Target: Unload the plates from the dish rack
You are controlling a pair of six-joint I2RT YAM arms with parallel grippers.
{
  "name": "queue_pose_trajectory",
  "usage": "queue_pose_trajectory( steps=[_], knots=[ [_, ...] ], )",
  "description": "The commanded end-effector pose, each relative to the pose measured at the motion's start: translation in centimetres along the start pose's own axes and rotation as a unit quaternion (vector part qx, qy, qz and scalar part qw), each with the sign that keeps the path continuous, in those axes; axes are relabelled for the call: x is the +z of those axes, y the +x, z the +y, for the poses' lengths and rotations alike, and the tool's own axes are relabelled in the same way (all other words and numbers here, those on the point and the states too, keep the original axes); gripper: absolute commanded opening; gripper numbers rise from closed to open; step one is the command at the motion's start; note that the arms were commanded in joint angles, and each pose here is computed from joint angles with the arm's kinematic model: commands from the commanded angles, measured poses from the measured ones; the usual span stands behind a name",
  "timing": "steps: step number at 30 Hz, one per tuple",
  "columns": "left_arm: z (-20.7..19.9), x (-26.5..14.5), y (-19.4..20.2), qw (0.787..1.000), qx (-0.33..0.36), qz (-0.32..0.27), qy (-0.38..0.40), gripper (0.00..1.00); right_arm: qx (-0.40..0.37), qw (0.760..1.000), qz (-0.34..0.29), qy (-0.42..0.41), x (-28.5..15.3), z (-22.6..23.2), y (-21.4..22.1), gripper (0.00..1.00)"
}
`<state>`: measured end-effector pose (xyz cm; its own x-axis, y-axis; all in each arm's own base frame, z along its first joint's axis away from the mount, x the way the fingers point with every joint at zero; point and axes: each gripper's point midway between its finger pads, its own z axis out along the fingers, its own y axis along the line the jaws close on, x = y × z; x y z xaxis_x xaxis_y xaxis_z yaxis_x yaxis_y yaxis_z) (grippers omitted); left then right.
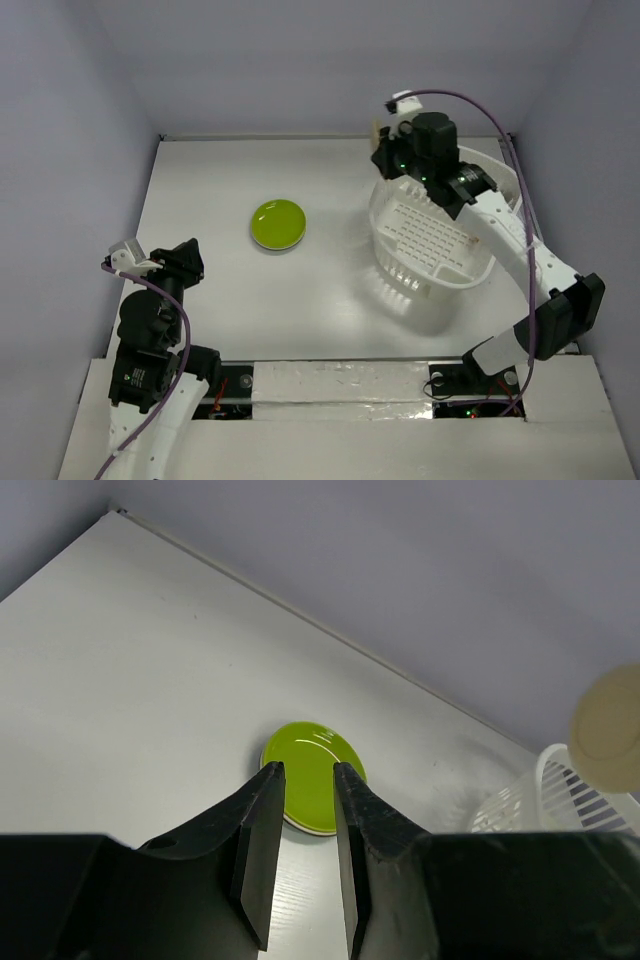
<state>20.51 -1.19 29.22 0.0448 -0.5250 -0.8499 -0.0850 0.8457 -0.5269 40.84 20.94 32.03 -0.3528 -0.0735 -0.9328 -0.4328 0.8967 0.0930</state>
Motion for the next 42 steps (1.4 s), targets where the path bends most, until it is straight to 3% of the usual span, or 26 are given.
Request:
queue_pose_trajectory(
  steps=[1,2,5,6,9,16,25,28,29,30,32,37,40,41,42],
  knots=[
    [-0.8,-0.4,-1.7,0.999,-0.013,-0.028,0.013,0.23,-0.095,0.993,-0.002,-0.074,0.7,6.8,-0.8,0.00],
    [-0.7,-0.4,-1.6,0.999,-0.013,-0.027,0.011,0.23,-0.115,0.988,0.010,-0.106,1.8,10.4,0.1,0.00],
    [-0.4,-0.5,-2.0,0.999,-0.017,-0.036,0.003,0.23,-0.152,0.979,0.025,-0.136,3.4,14.7,0.9,0.00],
    [-0.2,-0.5,-2.0,0.999,-0.017,-0.036,-0.001,0.23,-0.173,0.973,0.061,-0.138,5.1,16.4,3.8,0.00],
    [0.0,-0.6,-2.2,0.999,-0.019,-0.040,-0.006,0.23,-0.219,0.962,0.099,-0.131,7.6,19.5,6.6,0.00],
    [0.1,-0.9,-2.5,0.999,-0.022,-0.046,-0.009,0.26,-0.254,0.952,0.116,-0.126,11.3,22.3,9.2,0.00],
    [0.0,-0.8,-2.5,0.999,-0.023,-0.044,-0.007,0.29,-0.283,0.939,0.156,-0.121,14.3,24.4,16.1,0.01],
    [0.0,-0.8,-2.4,0.999,-0.022,-0.044,-0.005,0.29,-0.283,0.940,0.155,-0.108,14.9,24.6,17.2,0.18],
    [0.0,-0.8,-2.4,0.999,-0.023,-0.044,-0.005,0.29,-0.279,0.942,0.154,-0.102,14.9,24.5,17.1,0.24],
    [-0.1,-0.9,-2.5,0.999,-0.023,-0.044,-0.004,0.29,-0.272,0.945,0.153,-0.097,14.9,24.4,17.1,0.40],
    [-0.1,-0.8,-2.4,0.999,-0.023,-0.043,-0.005,0.29,-0.262,0.951,0.140,-0.086,14.6,24.2,15.9,0.53],
    [-0.2,-0.9,-2.4,0.999,-0.022,-0.043,-0.001,0.29,-0.231,0.966,0.103,-0.055,12.3,23.0,12.3,0.58],
    [-0.2,-0.9,-2.4,0.999,-0.023,-0.043,0.001,0.29,-0.171,0.983,0.057,-0.020,10.1,20.1,7.5,0.58],
    [-0.2,-0.9,-2.4,0.999,-0.022,-0.044,0.001,0.29,-0.157,0.985,0.065,0.003,9.9,17.7,8.0,0.57],
    [-0.4,-1.0,-2.3,0.999,-0.022,-0.040,0.006,0.29,-0.105,0.994,0.023,0.009,7.8,16.7,4.5,0.54]
  ],
)
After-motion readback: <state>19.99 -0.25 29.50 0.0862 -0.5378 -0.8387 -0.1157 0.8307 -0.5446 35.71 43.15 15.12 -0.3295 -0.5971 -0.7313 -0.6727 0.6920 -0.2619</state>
